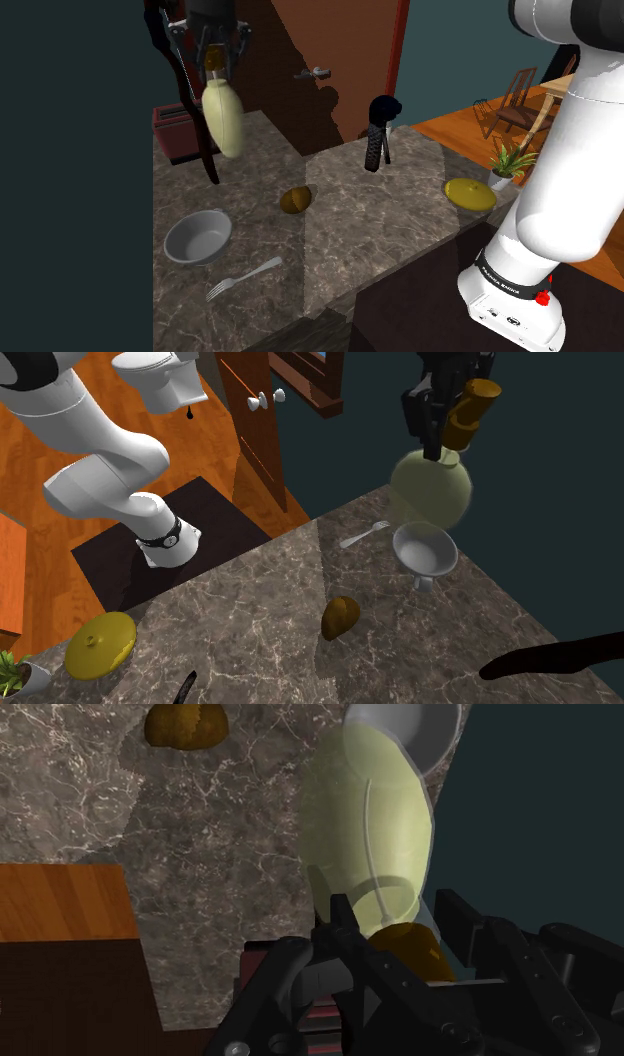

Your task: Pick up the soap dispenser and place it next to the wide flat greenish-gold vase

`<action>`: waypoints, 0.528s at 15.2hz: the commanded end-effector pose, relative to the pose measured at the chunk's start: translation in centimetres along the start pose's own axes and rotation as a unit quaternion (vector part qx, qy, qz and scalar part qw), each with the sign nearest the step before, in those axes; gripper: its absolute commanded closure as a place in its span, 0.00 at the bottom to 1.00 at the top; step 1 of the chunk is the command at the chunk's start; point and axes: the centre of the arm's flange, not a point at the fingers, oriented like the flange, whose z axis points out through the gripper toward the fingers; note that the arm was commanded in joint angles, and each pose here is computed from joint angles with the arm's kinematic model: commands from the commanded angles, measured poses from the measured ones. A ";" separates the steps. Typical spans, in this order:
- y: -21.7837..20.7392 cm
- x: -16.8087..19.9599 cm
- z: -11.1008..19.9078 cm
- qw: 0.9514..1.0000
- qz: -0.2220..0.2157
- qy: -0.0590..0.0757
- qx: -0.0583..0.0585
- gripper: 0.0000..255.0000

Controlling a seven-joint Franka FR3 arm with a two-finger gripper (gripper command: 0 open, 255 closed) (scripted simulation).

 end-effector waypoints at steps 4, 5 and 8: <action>-0.3 0.7 -2.4 1.000 0.000 0.000 0.000 1.00; 1.0 0.5 -2.6 1.000 0.000 0.000 0.000 1.00; 4.8 -0.3 -3.3 1.000 0.000 0.000 0.000 1.00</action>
